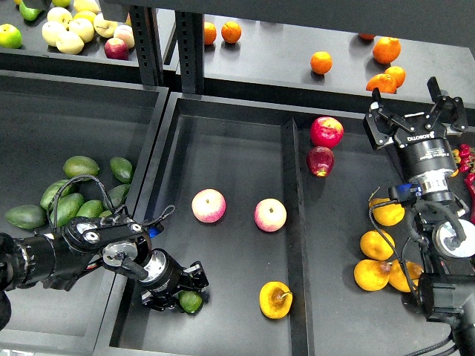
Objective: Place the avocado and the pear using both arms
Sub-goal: 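Close the left gripper on the green avocado and lift it, then carry the avocado into the avocado bin and open the left gripper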
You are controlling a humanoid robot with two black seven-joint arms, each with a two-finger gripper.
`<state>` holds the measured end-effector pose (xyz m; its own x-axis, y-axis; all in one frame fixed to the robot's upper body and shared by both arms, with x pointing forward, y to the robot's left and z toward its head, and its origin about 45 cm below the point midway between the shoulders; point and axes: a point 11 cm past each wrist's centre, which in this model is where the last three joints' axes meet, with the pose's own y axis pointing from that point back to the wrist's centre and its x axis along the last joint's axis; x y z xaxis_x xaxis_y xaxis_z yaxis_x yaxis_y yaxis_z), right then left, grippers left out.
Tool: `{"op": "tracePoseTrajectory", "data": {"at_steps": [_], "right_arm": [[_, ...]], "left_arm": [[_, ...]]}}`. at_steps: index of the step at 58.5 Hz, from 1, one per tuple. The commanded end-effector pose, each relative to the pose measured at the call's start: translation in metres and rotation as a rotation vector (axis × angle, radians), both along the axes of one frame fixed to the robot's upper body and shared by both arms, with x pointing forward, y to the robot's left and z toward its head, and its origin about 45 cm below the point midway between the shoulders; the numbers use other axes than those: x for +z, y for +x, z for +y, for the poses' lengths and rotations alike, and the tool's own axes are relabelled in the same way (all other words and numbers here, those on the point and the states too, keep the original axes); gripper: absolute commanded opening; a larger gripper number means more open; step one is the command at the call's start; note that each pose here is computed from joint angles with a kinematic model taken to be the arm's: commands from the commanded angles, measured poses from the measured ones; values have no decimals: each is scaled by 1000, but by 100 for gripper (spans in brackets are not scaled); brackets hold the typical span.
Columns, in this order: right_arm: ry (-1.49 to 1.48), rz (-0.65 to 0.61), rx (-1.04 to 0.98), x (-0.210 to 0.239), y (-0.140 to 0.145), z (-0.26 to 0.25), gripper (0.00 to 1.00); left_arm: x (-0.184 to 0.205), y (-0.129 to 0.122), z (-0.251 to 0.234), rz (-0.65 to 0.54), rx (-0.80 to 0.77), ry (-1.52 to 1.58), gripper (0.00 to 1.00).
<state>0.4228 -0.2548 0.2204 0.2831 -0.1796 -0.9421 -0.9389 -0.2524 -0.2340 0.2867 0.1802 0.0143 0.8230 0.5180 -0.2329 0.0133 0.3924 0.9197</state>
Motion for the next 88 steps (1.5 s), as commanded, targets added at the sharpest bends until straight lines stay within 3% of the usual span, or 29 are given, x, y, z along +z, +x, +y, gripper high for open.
{"op": "tracePoseTrajectory", "data": {"at_steps": [1, 20, 29, 56, 66, 88], "right_arm": [[-2, 5, 0, -2, 0, 0, 99], [-1, 3, 1, -2, 0, 0, 99], [-1, 3, 1, -2, 0, 0, 99], [-2, -3, 7, -1, 0, 2, 99], [-3, -6, 9, 0, 0, 3, 99], [-3, -4, 8, -1, -1, 2, 99]], "left_arm": [[18, 20, 4, -45, 11, -14, 56], [73, 71, 69, -158, 151, -4, 57], [87, 76, 108, -180, 213, 24, 57], [72, 33, 230, -124, 417, 200, 58], [62, 23, 233, -100, 433, 205, 60], [54, 16, 235, -83, 459, 198, 73]]}}
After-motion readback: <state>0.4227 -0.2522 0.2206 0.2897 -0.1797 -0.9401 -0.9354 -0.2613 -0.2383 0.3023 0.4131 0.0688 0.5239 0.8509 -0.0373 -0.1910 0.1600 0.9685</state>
